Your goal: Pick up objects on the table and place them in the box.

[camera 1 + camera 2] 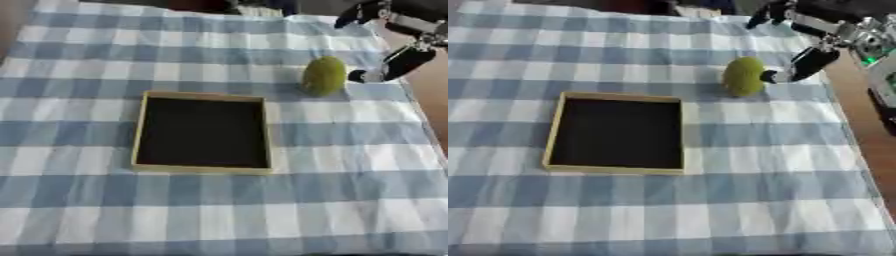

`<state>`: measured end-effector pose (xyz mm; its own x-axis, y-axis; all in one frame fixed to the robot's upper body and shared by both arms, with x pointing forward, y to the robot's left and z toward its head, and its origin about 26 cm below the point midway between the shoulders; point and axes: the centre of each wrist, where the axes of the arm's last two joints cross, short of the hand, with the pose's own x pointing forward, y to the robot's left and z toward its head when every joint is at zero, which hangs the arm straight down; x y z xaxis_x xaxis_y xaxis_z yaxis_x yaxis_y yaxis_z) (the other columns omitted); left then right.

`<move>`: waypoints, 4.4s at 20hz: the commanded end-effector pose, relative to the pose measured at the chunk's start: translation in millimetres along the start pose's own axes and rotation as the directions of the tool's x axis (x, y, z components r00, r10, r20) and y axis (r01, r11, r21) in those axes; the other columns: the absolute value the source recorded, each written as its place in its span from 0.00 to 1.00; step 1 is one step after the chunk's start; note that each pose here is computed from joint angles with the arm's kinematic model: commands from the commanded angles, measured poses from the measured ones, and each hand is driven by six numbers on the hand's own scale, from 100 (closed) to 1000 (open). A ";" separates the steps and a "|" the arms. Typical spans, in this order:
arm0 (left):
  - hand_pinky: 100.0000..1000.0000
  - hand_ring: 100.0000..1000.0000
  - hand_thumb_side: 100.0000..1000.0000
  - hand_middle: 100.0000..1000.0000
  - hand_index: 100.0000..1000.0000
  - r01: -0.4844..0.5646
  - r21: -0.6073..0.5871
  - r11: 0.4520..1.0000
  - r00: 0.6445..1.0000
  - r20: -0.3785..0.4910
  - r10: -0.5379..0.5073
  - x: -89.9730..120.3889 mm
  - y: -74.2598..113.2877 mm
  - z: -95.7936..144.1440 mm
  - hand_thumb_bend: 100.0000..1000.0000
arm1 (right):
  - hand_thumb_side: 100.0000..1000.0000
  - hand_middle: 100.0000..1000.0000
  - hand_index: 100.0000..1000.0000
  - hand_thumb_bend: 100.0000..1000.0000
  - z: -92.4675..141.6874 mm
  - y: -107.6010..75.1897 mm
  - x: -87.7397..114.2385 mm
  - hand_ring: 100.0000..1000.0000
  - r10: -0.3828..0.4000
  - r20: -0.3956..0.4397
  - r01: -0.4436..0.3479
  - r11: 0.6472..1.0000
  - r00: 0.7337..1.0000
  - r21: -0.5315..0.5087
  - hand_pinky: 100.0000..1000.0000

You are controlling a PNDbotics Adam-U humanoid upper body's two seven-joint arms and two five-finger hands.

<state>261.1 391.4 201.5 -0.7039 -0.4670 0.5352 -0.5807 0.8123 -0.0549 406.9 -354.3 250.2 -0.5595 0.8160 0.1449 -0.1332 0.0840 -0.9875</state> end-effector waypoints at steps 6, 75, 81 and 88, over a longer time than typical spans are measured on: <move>0.59 0.46 0.47 0.67 0.80 -0.005 -0.012 1.000 0.999 0.040 0.005 7.9 0.1 -8.6 0.00 | 0.00 0.84 0.85 0.26 -4.1 -2.3 -10.2 0.90 -0.057 -0.049 0.058 0.998 0.997 0.016 0.85; 0.60 0.47 0.48 0.67 0.80 -0.020 -0.006 1.000 0.999 0.030 0.020 7.6 -2.0 -8.1 0.00 | 0.00 0.42 0.44 0.00 -38.5 -6.7 9.8 0.56 0.099 -0.019 -0.100 0.944 0.995 -0.314 0.52; 0.60 0.47 0.48 0.67 0.80 -0.020 -0.009 1.000 0.999 0.029 0.020 7.7 -2.2 -8.1 0.00 | 0.00 0.43 0.45 0.00 -43.7 -32.3 50.6 0.56 0.173 0.129 -0.119 0.932 0.976 -0.342 0.52; 0.60 0.47 0.48 0.67 0.80 -0.020 -0.011 1.000 0.999 0.027 0.020 7.6 -2.3 -7.9 0.00 | 0.00 0.44 0.45 0.00 -54.3 -46.1 90.1 0.53 0.190 0.280 -0.096 0.943 0.941 -0.319 0.50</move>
<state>262.7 389.3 201.6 -0.7107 -0.4482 0.5423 -0.5672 0.8210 -0.0648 412.9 -254.9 289.3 -0.7694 0.6387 -0.0052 0.1590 0.1835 -0.9701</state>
